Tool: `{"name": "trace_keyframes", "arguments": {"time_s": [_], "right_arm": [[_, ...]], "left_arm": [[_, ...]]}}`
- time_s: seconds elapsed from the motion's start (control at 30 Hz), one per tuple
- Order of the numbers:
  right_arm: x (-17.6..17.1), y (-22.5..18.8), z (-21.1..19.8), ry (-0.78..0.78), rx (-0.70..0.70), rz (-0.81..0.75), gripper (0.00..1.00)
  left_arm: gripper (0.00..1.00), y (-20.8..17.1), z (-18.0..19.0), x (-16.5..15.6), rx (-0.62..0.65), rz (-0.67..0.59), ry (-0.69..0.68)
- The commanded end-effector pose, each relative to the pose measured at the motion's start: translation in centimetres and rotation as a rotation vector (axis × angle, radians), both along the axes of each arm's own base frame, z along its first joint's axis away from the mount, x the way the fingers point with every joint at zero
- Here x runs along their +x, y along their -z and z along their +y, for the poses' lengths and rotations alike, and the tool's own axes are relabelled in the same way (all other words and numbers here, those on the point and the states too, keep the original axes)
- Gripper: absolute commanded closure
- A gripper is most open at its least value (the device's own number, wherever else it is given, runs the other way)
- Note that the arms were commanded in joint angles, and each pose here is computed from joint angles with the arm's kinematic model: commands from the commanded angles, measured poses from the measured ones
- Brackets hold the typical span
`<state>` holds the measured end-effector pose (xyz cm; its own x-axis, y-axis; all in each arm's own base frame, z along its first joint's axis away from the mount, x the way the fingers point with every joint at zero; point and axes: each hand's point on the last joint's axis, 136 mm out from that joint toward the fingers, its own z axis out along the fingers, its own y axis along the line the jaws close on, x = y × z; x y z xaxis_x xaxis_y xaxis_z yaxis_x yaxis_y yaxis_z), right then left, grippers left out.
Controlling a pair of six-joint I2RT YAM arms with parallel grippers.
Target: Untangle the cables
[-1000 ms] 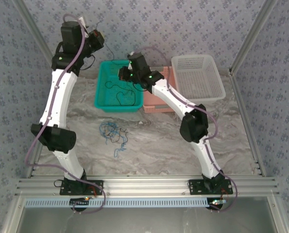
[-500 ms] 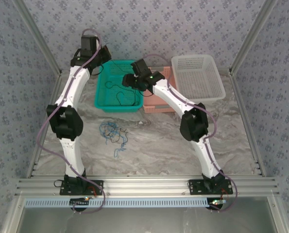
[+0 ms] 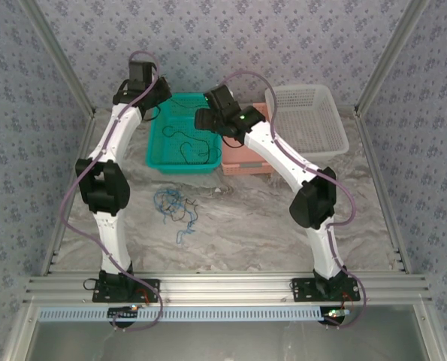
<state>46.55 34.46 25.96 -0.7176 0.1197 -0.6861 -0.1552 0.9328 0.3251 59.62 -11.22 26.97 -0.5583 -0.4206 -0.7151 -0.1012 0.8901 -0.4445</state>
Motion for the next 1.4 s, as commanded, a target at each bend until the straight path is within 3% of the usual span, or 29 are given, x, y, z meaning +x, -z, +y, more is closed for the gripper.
{"name": "trace_keyframes", "arguments": {"time_s": [0.0, 0.03, 0.07, 0.17, 0.33, 0.67, 0.7, 0.73, 0.77, 0.8, 0.9, 1.13, 1.27, 1.37], "right_arm": [[-0.6, 0.7, 2.1, -0.138, 0.095, 0.075, 0.20], [-0.7, 0.9, 3.0, -0.188, 0.166, 0.115, 0.18], [-1.2, 1.2, 4.4, -0.275, 0.254, 0.165, 0.02], [-1.5, 2.4, 5.5, -0.346, 0.356, 0.278, 0.01], [-1.1, 3.4, 3.3, -0.241, 0.287, 0.235, 0.01], [-3.5, -1.0, -1.1, -0.100, 0.137, 0.012, 0.03], [-4.0, -1.4, -1.5, -0.090, 0.128, -0.002, 0.03], [-4.5, -1.8, -1.9, -0.084, 0.119, -0.014, 0.03], [-5.1, -2.1, -2.3, -0.078, 0.112, -0.027, 0.03], [-5.7, -2.3, -2.6, -0.075, 0.104, -0.037, 0.03], [-7.3, -2.6, -3.7, -0.064, 0.096, -0.055, 0.03], [-11.9, -0.5, -5.5, -0.051, 0.082, -0.064, 0.08], [-15.9, 2.3, -4.1, -0.076, 0.081, -0.028, 0.24], [-18.9, 5.9, -2.5, -0.112, 0.053, 0.012, 0.36]], "left_arm": [[1.00, -0.2, 0.8, 0.2, 0.032, -0.015, -0.013], [1.00, 0.0, 0.8, 0.2, 0.033, -0.010, -0.013], [1.00, 0.1, 0.7, 0.2, 0.031, -0.008, -0.010], [1.00, 0.7, 0.7, 0.2, 0.036, -0.002, -0.007], [1.00, 1.2, 0.3, 0.2, 0.028, 0.004, 0.009], [1.00, 4.3, -3.2, 0.9, 0.039, 0.058, 0.091], [0.89, 4.5, -3.3, 0.9, 0.043, 0.073, 0.095], [0.57, 4.7, -3.2, 0.8, 0.053, 0.087, 0.090], [0.17, 4.6, -2.7, 0.7, 0.080, 0.095, 0.058], [0.01, 4.1, -2.4, 0.4, 0.118, 0.088, 0.033], [0.01, 1.5, -1.4, -1.0, 0.163, 0.032, -0.040], [0.01, -2.3, 2.2, -7.0, 0.073, -0.046, -0.166], [0.01, -1.8, 4.7, -14.5, 0.038, 0.011, -0.258], [0.13, 2.0, 5.1, -21.0, 0.033, 0.159, -0.258]]}}
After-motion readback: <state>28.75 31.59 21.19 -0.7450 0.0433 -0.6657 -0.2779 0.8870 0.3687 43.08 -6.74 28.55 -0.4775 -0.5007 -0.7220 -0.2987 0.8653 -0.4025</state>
